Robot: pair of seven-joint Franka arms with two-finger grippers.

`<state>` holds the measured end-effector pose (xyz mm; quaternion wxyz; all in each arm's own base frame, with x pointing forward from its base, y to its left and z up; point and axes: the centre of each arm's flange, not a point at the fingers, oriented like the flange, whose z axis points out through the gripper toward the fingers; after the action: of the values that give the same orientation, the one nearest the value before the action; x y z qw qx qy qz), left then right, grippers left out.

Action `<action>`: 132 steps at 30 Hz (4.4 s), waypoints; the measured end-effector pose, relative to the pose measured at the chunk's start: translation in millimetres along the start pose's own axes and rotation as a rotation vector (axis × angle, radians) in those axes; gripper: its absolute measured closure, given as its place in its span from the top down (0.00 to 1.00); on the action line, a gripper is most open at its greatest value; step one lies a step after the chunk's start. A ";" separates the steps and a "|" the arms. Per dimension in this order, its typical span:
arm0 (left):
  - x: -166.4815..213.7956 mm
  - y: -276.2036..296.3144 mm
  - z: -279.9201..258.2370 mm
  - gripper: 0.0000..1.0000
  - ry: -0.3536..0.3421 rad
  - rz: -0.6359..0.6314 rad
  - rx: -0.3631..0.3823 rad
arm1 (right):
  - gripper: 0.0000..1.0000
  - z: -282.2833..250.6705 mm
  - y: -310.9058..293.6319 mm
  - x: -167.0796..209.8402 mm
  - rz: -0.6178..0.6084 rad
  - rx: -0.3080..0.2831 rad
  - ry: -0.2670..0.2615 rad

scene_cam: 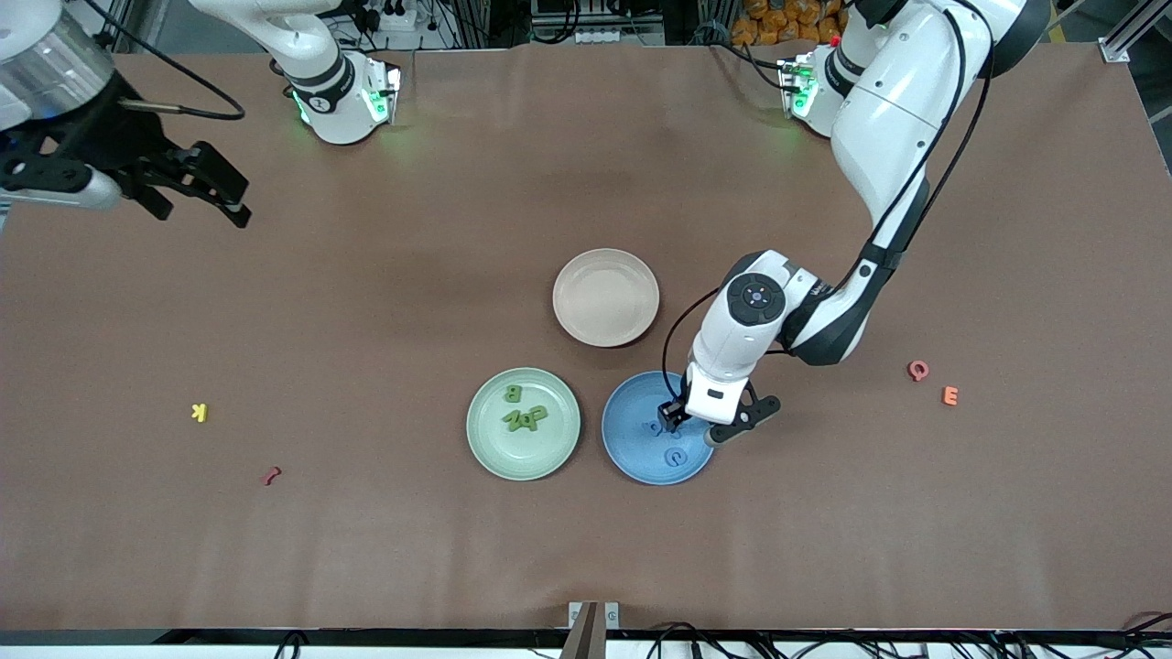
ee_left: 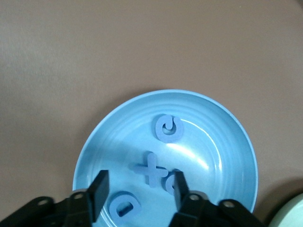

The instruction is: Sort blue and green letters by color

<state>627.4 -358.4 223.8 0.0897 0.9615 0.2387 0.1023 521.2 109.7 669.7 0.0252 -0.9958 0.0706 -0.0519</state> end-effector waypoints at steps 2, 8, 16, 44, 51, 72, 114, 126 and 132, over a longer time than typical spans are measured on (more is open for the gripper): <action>3.1 -1.1 -0.5 0.72 0.012 0.016 0.003 | 1.00 -0.9 11.0 2.2 -0.024 -0.005 -0.010; 28.7 -17.9 -3.6 0.99 0.028 0.075 0.025 | 1.00 -2.9 41.2 9.8 -0.056 -0.010 -0.018; 87.3 -71.3 -24.9 1.00 0.028 0.165 0.104 | 1.00 -0.4 72.1 13.4 -0.122 -0.015 -0.055; 87.2 -207.3 -195.0 1.00 -0.097 0.411 0.156 | 1.00 37.0 58.7 24.0 -0.230 -0.069 -0.136; 90.3 -206.7 -279.7 1.00 -0.071 0.386 0.157 | 1.00 43.4 57.0 27.8 -0.232 -0.070 -0.142; 96.4 -175.0 -412.4 1.00 -0.104 0.574 0.155 | 1.00 49.6 55.9 33.2 -0.244 -0.069 -0.140; 104.0 -182.4 -439.6 1.00 -0.093 0.539 0.110 | 1.00 49.7 55.3 33.5 -0.248 -0.069 -0.141; 107.0 -185.5 -455.3 1.00 -0.100 0.528 0.109 | 1.00 49.7 55.4 33.5 -0.248 -0.069 -0.141; 113.4 -192.6 -464.5 1.00 -0.096 0.511 0.108 | 1.00 49.7 55.4 33.4 -0.248 -0.069 -0.141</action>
<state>529.4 -79.3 645.9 0.0206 0.9977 -0.0111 0.0630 551.7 52.3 620.5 -0.0108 -0.9984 -0.0530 0.0181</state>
